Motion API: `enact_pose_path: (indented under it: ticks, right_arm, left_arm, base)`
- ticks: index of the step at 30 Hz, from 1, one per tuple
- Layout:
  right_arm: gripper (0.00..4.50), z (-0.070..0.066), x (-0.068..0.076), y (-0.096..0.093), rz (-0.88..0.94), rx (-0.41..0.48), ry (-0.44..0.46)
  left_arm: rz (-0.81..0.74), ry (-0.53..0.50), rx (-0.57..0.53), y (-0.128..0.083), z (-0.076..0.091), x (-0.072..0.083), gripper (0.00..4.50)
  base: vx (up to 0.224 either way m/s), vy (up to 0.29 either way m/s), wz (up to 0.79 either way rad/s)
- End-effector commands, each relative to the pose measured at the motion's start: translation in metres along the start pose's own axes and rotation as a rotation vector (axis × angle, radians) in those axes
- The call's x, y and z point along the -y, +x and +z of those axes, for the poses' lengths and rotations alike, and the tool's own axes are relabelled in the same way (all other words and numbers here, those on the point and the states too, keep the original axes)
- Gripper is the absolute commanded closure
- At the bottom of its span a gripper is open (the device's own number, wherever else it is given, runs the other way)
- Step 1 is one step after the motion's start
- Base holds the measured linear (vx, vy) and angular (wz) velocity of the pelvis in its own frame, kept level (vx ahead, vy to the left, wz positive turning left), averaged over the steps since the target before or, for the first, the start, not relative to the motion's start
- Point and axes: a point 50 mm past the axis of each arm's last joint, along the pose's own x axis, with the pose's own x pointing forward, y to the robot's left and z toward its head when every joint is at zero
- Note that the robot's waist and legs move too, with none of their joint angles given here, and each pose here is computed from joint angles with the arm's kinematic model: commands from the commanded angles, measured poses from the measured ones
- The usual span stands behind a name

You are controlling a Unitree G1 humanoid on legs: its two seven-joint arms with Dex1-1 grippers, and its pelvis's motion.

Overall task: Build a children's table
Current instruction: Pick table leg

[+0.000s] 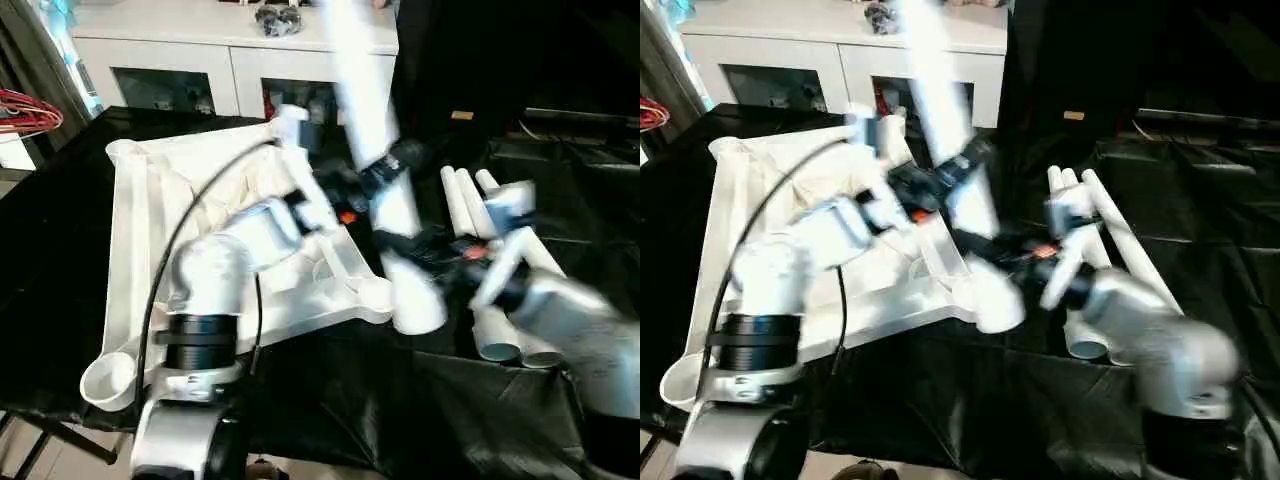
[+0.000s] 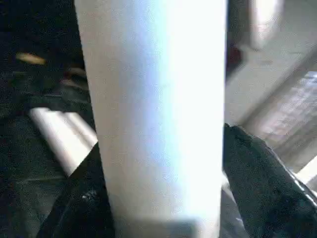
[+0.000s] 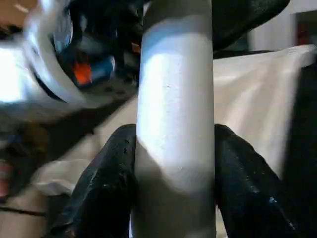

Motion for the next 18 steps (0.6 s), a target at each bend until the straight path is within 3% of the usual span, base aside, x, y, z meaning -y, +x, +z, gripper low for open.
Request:
enact_pose_path:
  ticks: [1,5,8,18]
  right_arm:
    - [2.66,-0.011,0.012,0.003,-0.122,-0.078,-0.034]
    - [2.66,-0.015,0.017,0.011,-0.210,-0.101,-0.105]
    - [2.67,-0.017,0.009,0.023,-0.215,-0.094,-0.151]
    - [2.68,-0.009,0.001,0.037,-0.227,-0.042,-0.183]
  left_arm:
    - [0.014,0.039,0.050,0.007,0.014,0.010,1.83]
    - [0.081,0.058,0.064,0.011,0.019,0.009,2.15]
    - [0.149,0.034,0.061,0.016,0.014,0.009,2.49]
    - [0.272,0.075,0.046,0.019,0.005,-0.002,2.71]
  base:
    - [0.000,0.000,0.00]
    - [0.000,0.000,0.00]
    - [0.000,0.000,0.00]
    - [0.000,0.000,0.00]
